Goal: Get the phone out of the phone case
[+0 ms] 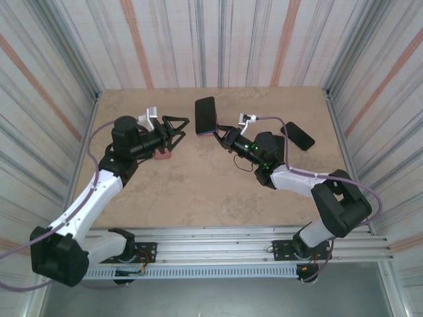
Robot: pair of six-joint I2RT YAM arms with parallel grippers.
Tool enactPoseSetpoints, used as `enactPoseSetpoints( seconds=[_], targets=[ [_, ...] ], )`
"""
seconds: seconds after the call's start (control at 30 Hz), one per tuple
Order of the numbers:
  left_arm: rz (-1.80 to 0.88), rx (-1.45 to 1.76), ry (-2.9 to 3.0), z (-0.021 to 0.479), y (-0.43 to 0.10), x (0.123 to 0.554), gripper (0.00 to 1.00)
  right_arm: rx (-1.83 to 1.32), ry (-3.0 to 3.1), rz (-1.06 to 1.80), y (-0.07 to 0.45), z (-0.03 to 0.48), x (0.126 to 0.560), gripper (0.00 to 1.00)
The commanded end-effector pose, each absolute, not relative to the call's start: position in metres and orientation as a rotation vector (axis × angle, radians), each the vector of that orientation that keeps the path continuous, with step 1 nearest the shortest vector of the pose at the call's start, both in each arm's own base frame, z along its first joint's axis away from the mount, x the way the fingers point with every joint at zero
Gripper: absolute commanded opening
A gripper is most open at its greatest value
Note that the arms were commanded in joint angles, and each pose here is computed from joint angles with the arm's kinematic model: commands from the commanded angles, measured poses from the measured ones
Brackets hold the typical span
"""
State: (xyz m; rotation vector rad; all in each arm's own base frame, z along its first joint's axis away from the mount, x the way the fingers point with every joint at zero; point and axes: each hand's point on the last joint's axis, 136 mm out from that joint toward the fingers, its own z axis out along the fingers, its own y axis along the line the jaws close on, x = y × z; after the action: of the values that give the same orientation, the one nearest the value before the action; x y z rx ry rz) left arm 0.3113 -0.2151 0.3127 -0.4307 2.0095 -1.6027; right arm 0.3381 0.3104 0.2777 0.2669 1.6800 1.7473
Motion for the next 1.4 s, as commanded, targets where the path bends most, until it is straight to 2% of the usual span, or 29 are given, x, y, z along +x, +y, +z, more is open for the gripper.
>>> enactPoseSetpoints(
  seconds=[0.0,0.23,0.33,0.63,0.97,1.37],
  targets=[
    [-1.560,-0.662,1.990,0.304,-0.209,0.312,0.74,0.250,1.496,1.725,0.308,0.315,0.345,0.03],
    [-1.645,-0.713,1.962,0.297,-0.237,0.302,0.64,0.234,1.478,1.714,0.317,0.318,0.350,0.03],
    [-1.657,-0.703,1.963,0.298,-0.245,0.303,0.62,0.226,1.477,1.713,0.321,0.318,0.350,0.03],
    [-1.702,-0.626,1.887,0.323,-0.256,0.317,0.53,0.183,1.504,1.700,0.327,0.314,0.345,0.03],
    [-1.721,-0.643,1.851,0.324,-0.259,0.325,0.44,0.151,1.501,1.704,0.330,0.317,0.340,0.03],
    [-1.681,-0.713,1.842,0.314,-0.256,0.338,0.48,0.127,1.440,1.728,0.330,0.326,0.336,0.03]
  ],
)
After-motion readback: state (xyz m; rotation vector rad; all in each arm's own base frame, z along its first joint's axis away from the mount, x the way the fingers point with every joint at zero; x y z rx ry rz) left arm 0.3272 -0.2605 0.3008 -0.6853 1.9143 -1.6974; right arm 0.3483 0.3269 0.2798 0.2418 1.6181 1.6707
